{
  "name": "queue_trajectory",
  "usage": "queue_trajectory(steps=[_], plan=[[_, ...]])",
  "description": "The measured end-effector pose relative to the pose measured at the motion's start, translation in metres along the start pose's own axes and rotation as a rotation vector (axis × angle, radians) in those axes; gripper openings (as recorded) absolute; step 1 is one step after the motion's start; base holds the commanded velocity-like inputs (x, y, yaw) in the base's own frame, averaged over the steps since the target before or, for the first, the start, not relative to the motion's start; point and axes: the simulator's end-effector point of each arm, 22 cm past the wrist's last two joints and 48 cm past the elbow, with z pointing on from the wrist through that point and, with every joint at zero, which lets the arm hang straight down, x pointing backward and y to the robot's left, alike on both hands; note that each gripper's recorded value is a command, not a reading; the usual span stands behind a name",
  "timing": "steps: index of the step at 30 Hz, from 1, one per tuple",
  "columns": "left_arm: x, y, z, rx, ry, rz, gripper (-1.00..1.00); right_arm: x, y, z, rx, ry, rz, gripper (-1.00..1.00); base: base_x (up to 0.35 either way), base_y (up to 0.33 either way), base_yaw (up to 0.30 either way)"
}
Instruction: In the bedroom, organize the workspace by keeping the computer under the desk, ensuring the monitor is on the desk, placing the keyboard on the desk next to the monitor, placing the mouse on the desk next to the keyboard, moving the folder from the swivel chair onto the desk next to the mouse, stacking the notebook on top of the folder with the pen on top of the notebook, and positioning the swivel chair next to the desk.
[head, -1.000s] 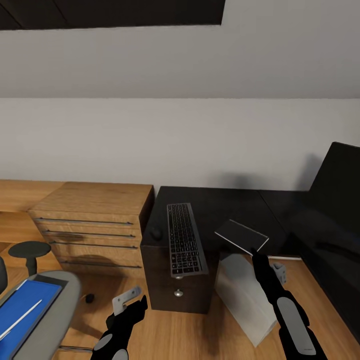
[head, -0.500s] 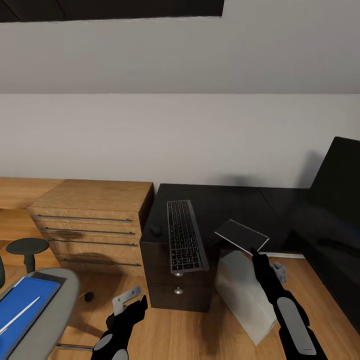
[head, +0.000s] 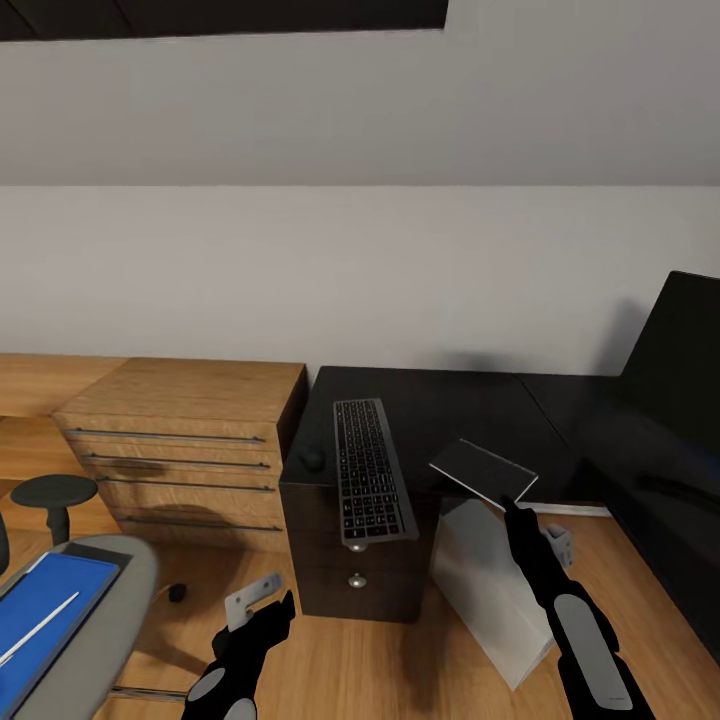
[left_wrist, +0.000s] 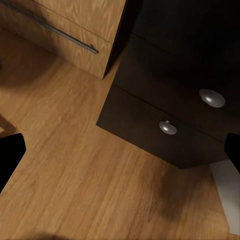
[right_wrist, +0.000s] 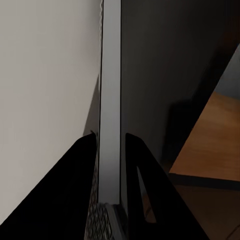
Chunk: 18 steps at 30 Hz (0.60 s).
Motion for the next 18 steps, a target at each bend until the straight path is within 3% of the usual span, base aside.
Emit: queue_trajectory(steps=[8, 18], plan=[[0.008, 0.005, 0.008, -0.007, -0.004, 0.003, 1.0, 0.005, -0.014, 0.001, 0.005, 0.002, 0.001, -1.0, 0.0, 0.0, 0.0], [0.009, 0.008, 0.008, -0.02, -0.002, 0.0, 1.0, 0.005, -0.015, 0.001, 0.007, 0.003, 0.001, -1.0, 0.0, 0.0, 0.0]])
